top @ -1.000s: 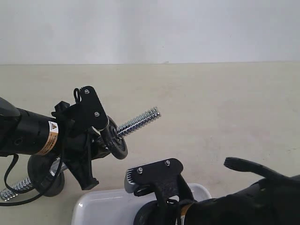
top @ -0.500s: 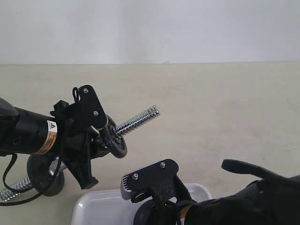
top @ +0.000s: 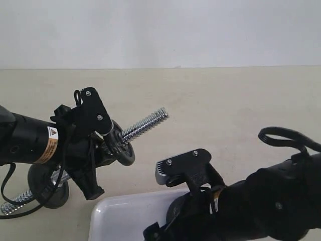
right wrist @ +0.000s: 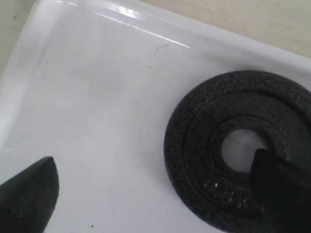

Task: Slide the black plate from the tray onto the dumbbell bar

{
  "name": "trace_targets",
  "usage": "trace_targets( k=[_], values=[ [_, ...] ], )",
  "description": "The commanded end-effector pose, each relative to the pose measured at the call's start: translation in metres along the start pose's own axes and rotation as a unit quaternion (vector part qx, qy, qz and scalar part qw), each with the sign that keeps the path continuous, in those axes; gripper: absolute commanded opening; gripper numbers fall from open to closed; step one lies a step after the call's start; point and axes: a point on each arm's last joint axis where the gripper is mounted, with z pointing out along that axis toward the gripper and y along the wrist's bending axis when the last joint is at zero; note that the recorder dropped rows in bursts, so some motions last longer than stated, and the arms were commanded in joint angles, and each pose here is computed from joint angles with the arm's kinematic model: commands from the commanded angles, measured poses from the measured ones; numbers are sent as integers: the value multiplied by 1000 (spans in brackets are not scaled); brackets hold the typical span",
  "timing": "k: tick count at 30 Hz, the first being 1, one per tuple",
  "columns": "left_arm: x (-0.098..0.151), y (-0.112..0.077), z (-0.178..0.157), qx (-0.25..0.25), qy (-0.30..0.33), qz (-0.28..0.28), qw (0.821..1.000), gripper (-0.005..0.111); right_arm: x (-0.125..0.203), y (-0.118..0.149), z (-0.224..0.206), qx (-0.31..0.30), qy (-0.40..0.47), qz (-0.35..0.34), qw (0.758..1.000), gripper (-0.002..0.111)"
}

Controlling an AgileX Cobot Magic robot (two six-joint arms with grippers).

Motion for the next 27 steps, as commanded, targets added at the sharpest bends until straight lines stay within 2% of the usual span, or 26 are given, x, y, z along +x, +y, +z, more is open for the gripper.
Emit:
trace_targets(
  k=[1,8,14,19,20,27],
  values=[
    [-16,11,-15,-31,-35,-13,999,4,4,0,-19,-15,3,0,1000,105],
    [-16,11,-15,-31,-35,-13,999,4,-11,9,-71,-53,-113,-30,992,105],
    [-16,11,-15,-31,-35,-13,999,4,-14,10,-76,-54,-137,-33,989,105],
    [-16,11,-15,-31,-35,-13,999,4,-16,10,-77,-66,-144,48,986,105],
    [-16,11,-15,-31,-35,-13,999,4,-17,10,-77,-73,-143,85,983,105],
    [-16,11,-15,-31,-35,-13,999,4,-18,10,-77,-69,-150,61,984,105]
  ],
)
